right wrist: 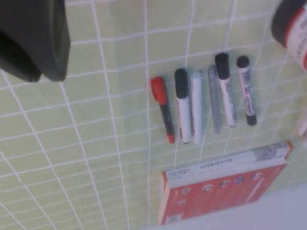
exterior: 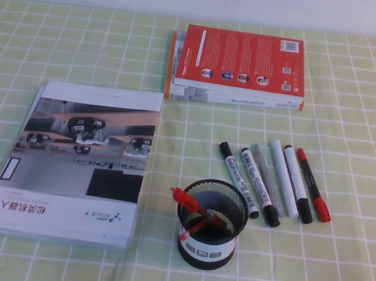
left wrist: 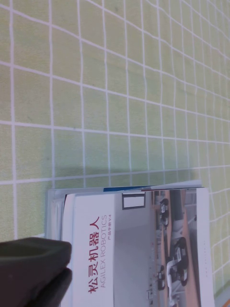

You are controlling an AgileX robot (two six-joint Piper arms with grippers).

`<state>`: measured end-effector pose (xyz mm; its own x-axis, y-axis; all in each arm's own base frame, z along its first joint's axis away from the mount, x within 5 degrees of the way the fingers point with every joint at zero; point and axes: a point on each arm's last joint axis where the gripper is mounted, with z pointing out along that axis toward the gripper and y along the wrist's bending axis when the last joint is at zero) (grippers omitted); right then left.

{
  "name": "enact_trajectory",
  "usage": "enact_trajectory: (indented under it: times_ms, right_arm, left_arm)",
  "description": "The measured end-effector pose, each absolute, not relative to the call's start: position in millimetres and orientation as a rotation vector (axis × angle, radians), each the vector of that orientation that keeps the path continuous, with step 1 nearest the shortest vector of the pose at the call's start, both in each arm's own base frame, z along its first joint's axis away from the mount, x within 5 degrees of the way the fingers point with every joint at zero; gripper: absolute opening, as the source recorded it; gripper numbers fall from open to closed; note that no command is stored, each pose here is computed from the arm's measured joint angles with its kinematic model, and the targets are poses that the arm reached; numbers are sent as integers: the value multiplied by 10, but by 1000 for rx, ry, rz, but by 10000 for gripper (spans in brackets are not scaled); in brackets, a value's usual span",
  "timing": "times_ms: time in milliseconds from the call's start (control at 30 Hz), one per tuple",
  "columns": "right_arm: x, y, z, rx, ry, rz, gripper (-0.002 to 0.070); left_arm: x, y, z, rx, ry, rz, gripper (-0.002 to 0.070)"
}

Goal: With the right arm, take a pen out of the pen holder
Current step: 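Take a marker out of the pen holder and lay it on the table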

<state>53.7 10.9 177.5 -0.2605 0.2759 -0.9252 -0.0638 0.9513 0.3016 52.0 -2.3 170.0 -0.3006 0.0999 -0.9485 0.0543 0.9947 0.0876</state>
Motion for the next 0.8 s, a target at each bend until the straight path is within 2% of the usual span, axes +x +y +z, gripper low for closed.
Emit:
enact_trajectory:
  times_ms: [267, 433, 600, 800]
  right_arm:
    - [556, 130, 1914, 426, 1632, 633, -12]
    - [560, 117, 1952, 507, 1573, 707, -12]
    - [549, 151, 1949, 497, 1611, 738, -13]
    - [569, 236, 2351, 359, 1710, 724, -13]
  left_arm:
    - [520, -23, 1700, 111, 1877, 45, -5]
    - [520, -23, 1700, 111, 1877, 45, -5]
    - [520, -23, 1700, 111, 1877, 45, -5]
    - [520, -23, 1700, 111, 1877, 45, -5]
